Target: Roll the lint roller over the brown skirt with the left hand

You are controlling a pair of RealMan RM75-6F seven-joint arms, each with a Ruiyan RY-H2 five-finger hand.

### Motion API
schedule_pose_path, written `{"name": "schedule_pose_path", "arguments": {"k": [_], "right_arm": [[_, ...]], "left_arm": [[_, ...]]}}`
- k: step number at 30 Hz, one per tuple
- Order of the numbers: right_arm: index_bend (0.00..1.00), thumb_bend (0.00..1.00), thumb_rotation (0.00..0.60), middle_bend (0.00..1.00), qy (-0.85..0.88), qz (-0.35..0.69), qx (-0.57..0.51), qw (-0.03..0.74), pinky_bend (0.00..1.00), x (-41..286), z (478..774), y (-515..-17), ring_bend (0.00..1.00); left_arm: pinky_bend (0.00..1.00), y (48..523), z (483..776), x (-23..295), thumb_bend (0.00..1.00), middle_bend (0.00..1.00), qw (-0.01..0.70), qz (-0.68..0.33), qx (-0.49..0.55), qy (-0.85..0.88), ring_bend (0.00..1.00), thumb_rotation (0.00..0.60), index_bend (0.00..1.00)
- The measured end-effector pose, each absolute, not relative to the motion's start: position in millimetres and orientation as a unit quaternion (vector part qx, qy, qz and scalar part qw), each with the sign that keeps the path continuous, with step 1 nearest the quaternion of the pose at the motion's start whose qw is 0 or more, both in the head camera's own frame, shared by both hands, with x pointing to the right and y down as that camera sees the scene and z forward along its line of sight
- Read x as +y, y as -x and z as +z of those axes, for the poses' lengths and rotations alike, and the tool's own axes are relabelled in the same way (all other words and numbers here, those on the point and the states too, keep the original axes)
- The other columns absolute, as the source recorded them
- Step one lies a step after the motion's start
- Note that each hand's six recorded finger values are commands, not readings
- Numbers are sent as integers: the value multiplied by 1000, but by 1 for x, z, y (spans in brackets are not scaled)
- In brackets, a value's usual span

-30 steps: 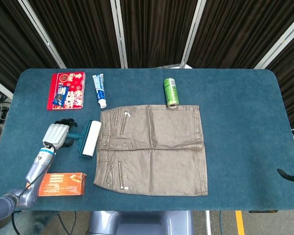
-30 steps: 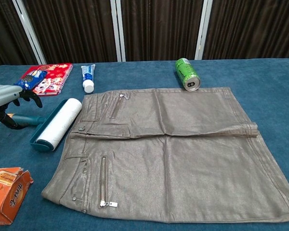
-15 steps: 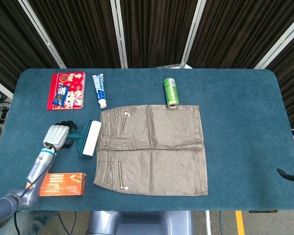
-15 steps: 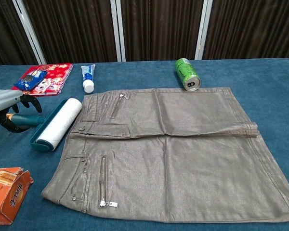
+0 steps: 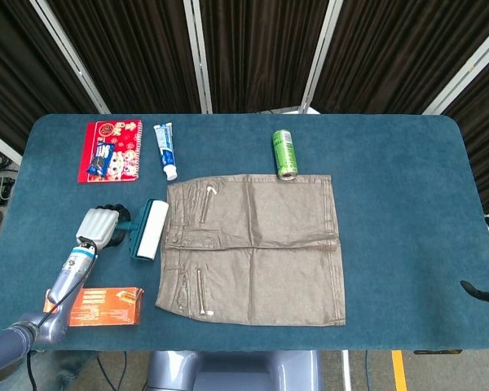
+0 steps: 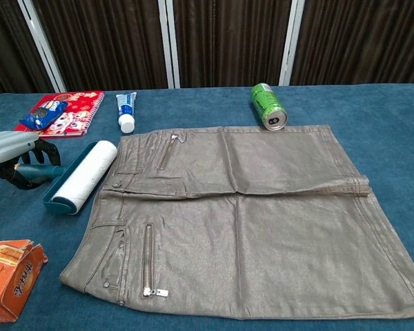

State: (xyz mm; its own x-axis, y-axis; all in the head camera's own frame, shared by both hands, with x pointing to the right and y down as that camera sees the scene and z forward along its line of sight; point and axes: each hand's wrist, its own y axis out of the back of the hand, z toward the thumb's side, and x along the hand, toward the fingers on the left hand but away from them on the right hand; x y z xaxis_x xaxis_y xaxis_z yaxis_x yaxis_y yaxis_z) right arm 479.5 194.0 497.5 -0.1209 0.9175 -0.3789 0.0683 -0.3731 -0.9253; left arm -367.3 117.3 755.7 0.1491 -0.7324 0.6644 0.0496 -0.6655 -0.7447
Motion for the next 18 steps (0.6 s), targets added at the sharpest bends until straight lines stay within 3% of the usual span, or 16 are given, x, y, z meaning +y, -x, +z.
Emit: {"name": "schedule_pose_path", "arguments": {"k": [6, 18], "right_arm": [[0, 0, 600, 0, 564, 607, -437, 350, 0, 194, 497, -479, 0], [0, 0, 600, 0, 567, 605, -439, 345, 0, 193, 498, -479, 0]], "left_arm": [[433, 369, 748, 113, 751, 387, 337, -599, 251, 682, 361, 600, 500], [440, 350, 710, 75, 770, 393, 433, -579, 212, 658, 367, 600, 514]]}}
